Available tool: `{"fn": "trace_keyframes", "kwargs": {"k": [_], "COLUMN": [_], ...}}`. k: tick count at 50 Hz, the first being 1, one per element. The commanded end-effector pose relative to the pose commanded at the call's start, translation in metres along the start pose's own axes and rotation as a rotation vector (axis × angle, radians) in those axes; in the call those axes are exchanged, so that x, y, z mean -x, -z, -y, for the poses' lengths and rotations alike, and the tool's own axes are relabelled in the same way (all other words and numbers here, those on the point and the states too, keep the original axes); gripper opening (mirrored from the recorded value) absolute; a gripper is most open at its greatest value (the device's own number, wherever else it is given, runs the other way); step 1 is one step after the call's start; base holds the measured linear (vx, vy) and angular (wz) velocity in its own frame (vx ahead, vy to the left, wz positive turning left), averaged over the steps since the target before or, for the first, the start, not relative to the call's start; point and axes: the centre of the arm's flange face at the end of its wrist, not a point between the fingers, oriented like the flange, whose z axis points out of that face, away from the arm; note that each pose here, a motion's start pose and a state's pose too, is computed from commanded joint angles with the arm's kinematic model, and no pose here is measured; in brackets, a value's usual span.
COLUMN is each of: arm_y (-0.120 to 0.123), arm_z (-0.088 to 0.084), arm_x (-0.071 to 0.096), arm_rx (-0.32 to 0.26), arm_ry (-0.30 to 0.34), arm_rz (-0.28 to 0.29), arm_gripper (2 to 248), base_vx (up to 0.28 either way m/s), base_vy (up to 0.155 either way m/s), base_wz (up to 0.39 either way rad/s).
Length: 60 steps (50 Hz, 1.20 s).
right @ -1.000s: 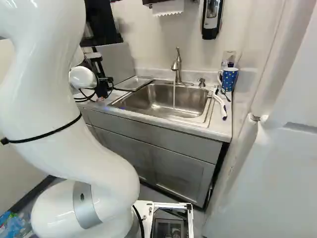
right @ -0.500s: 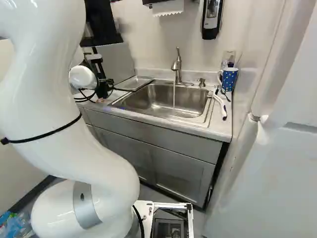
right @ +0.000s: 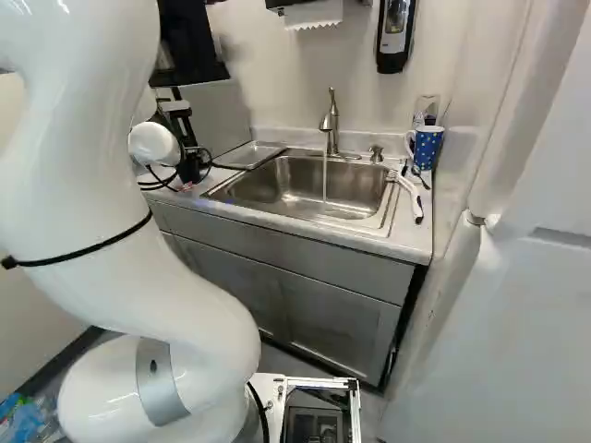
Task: Rinse the cup and place it in the tray
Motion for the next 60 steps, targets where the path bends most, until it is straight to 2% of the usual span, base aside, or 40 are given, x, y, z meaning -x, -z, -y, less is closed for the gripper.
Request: {"fn": "trace_keyframes", "kwargs": {"k": [1,5,6,29,42,60], "arm_y": [0.000,0.000,0.000,0.000,0.005,0.015], "arm_z": [0.000,0.000,0.000,0.000,-0.003,-0.025], "arm_x": [0.000,0.000,0.000,0.000,-0.010,-0.028], "arm_rx": [0.000,0.000,0.000,0.000,0.005,0.043], "arm_ry": [0.000,0.000,0.000,0.000,-0.002,-0.017], "arm_rz": [0.000,0.000,0.000,0.000,-0.022,-0.060], "arm_gripper": [142,142,125,125,125,125], "base_vx": [0.000,0.000,0.000,0.000,0.000,0.000], "base_vy": [0.000,0.000,0.000,0.000,0.000,0.000], "base_wz": [0.000,0.000,0.000,0.000,0.000,0.000]}}
